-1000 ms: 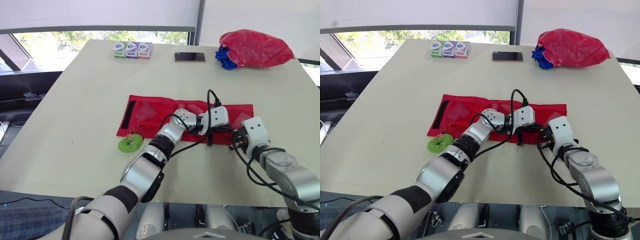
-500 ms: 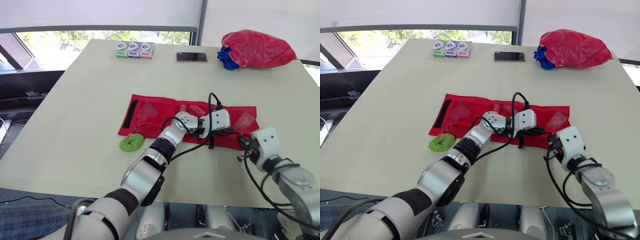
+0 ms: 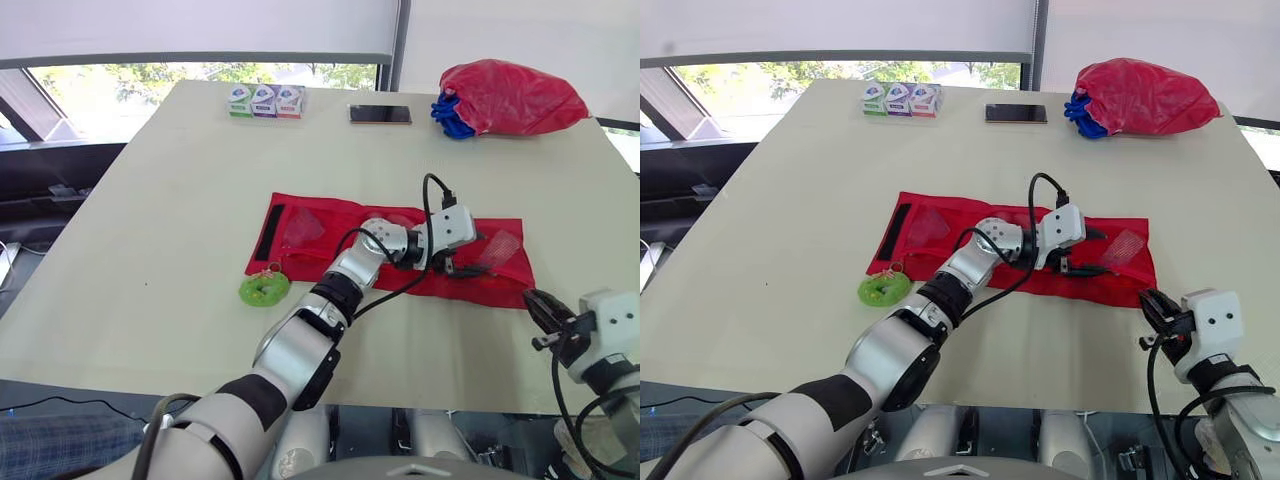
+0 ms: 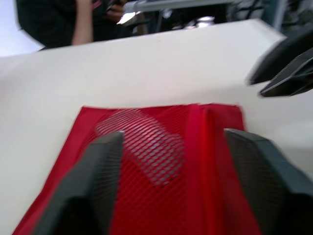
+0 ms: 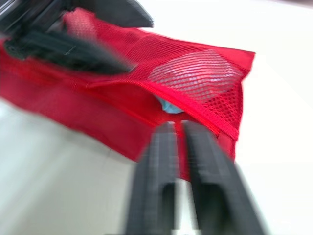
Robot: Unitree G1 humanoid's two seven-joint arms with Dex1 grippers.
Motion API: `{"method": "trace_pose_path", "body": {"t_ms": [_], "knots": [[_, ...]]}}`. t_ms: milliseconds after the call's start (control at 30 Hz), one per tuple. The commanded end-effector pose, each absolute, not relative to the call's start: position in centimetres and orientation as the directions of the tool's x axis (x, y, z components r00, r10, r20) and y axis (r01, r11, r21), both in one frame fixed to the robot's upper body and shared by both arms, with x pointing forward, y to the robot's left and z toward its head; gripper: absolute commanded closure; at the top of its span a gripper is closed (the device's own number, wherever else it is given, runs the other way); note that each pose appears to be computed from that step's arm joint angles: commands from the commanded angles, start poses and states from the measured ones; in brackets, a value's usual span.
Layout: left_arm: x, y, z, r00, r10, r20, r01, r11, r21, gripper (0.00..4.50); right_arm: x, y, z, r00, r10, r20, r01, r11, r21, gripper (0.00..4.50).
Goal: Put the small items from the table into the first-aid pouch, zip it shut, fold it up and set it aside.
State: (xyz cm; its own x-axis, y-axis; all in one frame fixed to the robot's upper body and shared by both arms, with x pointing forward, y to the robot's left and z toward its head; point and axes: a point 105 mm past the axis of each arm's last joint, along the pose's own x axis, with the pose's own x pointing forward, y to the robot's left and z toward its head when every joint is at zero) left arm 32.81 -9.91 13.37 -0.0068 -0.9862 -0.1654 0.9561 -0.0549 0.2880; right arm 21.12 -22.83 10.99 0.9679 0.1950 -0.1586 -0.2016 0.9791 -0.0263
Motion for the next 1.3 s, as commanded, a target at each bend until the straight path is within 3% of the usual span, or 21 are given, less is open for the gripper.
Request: {"method": "trace_pose_path", "body": {"t_ms": [33,133,200,300,633,767,833,1000,1033,1200,1300], "knots": [[31.9,-8.5,15.9,-0.111,-0.990,-0.090,0.949,-0.132,0.285,0.00,20.9,-22.8,12.0,0.977,0.183,-0.111,-0.182,0.983,0.016,2.17],[31.7,-4.8,16.7,-0.156,-0.983,-0.101,0.951,-0.177,0.252,0.00,21.4,-23.3,11.2,0.981,0.149,-0.127,-0.140,0.987,0.078,0.39],[31.5,-1.9,17.3,-0.174,-0.977,-0.127,0.951,-0.200,0.237,0.00,22.0,-24.0,10.6,0.984,0.114,-0.140,-0.099,0.989,0.109,0.05],[31.2,1.5,17.8,-0.166,-0.971,-0.174,0.949,-0.205,0.238,0.00,22.8,-24.8,10.0,0.982,0.093,-0.167,-0.071,0.989,0.130,0.05],[30.1,11.2,19.9,-0.087,-0.942,-0.324,0.949,-0.177,0.261,0.00,24.1,-24.7,8.1,0.942,0.211,-0.259,-0.160,0.965,0.207,0.05],[29.2,12.6,20.0,-0.053,-0.930,-0.363,0.950,-0.158,0.268,0.00,24.1,-25.8,7.9,0.931,0.212,-0.297,-0.167,0.971,0.168,1.04],[28.8,12.6,20.3,-0.052,-0.934,-0.353,0.951,-0.155,0.268,0.00,24.0,-26.9,7.8,0.932,0.183,-0.313,-0.153,0.981,0.120,2.10],[28.1,12.5,20.7,-0.056,-0.941,-0.335,0.952,-0.151,0.265,0.00,24.3,-30.1,8.1,0.943,0.049,-0.330,-0.037,0.998,0.044,4.23],[28.0,12.5,20.9,-0.056,-0.941,-0.333,0.952,-0.151,0.265,0.00,24.1,-30.9,8.0,0.939,0.020,-0.344,-0.014,1.000,0.018,4.44],[27.8,12.3,21.3,-0.054,-0.947,-0.316,0.956,-0.141,0.258,0.00,23.0,-37.1,8.2,0.895,-0.247,-0.370,0.206,0.967,-0.147,4.44],[27.9,12.3,21.1,-0.048,-0.946,-0.322,0.957,-0.136,0.257,0.00,22.4,-39.5,8.7,0.860,-0.346,-0.375,0.279,0.934,-0.223,4.44]]}}
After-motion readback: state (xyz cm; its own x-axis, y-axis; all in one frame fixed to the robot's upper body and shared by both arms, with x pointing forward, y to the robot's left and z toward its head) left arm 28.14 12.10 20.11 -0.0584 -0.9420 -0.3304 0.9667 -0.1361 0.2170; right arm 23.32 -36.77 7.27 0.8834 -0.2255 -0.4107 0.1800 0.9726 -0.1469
